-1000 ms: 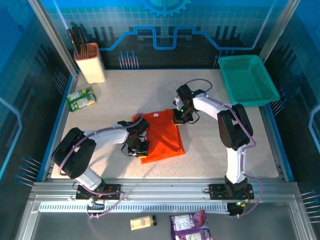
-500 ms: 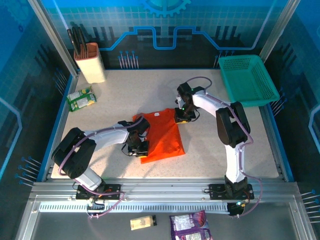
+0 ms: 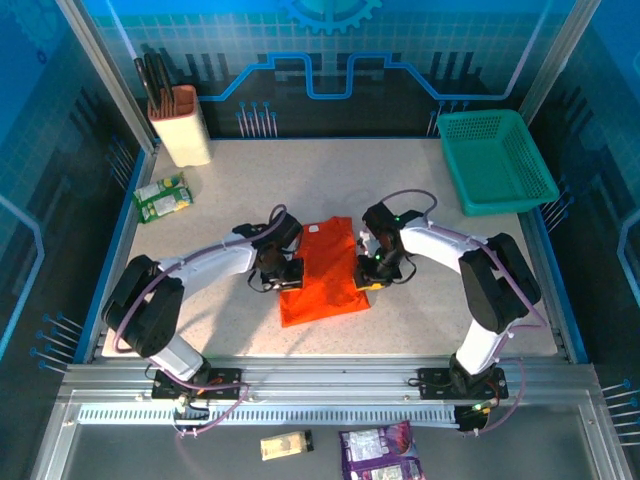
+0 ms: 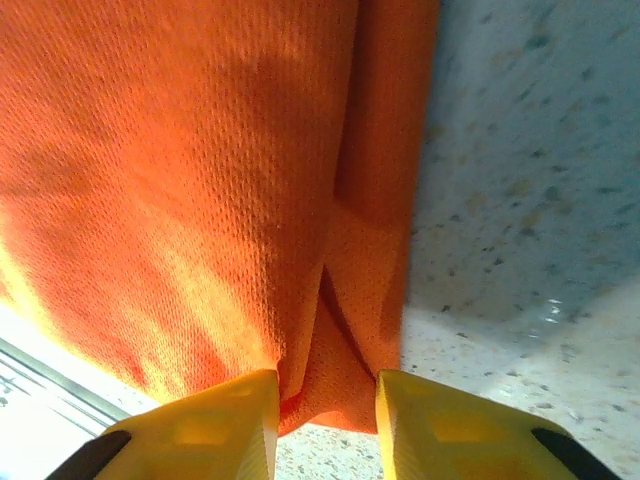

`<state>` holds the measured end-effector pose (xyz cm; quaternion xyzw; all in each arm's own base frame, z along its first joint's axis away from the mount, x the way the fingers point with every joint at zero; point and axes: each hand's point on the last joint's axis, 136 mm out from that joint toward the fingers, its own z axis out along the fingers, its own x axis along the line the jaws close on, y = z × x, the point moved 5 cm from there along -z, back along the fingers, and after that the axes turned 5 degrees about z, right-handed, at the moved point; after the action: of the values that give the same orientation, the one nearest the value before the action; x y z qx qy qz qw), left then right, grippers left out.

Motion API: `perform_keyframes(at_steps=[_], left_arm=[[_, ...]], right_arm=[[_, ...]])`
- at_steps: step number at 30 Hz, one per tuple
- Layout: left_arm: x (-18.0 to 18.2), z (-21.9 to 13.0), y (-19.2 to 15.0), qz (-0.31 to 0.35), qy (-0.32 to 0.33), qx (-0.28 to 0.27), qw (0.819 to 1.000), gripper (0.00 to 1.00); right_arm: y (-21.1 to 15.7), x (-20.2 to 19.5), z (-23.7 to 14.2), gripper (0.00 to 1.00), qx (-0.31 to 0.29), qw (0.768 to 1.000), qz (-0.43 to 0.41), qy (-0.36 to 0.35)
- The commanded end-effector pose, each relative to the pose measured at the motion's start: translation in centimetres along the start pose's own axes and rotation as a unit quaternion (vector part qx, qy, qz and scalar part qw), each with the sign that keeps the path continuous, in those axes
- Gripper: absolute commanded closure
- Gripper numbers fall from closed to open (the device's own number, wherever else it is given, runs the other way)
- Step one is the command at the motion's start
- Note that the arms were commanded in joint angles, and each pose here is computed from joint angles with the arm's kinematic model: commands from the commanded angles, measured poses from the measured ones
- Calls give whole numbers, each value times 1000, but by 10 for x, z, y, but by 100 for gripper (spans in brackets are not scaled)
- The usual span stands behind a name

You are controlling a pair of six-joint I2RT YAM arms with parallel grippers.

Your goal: Fold the inside-out t-shirt

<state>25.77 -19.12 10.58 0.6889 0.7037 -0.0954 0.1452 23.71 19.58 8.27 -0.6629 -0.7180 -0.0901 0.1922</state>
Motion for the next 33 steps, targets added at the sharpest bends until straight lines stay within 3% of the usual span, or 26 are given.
perform_keyframes(at_steps=[1,9,16,22,28,33], left_arm=[[5,11,15,5,13,10,1000,93],[20,40,21,7,48,42,998,95],[33,45,19,-3,59,45,997,96],[39,46,21,2,70,48,996,96],[39,48,23,1,67,54,996,96],[35,44,25,-2,56,46,997,96]], right_arm=[[0,14,5,67,-1,999,-3,39],[-2,19,7,70,-2,999,-7,41],[-23,11,2,100,15,1000,5,12],[-52,-15,2,100,21,999,34,-33],[-61,-19,23,99,38,998,48,-5],[-59,-19,27,80,37,998,55,-6]])
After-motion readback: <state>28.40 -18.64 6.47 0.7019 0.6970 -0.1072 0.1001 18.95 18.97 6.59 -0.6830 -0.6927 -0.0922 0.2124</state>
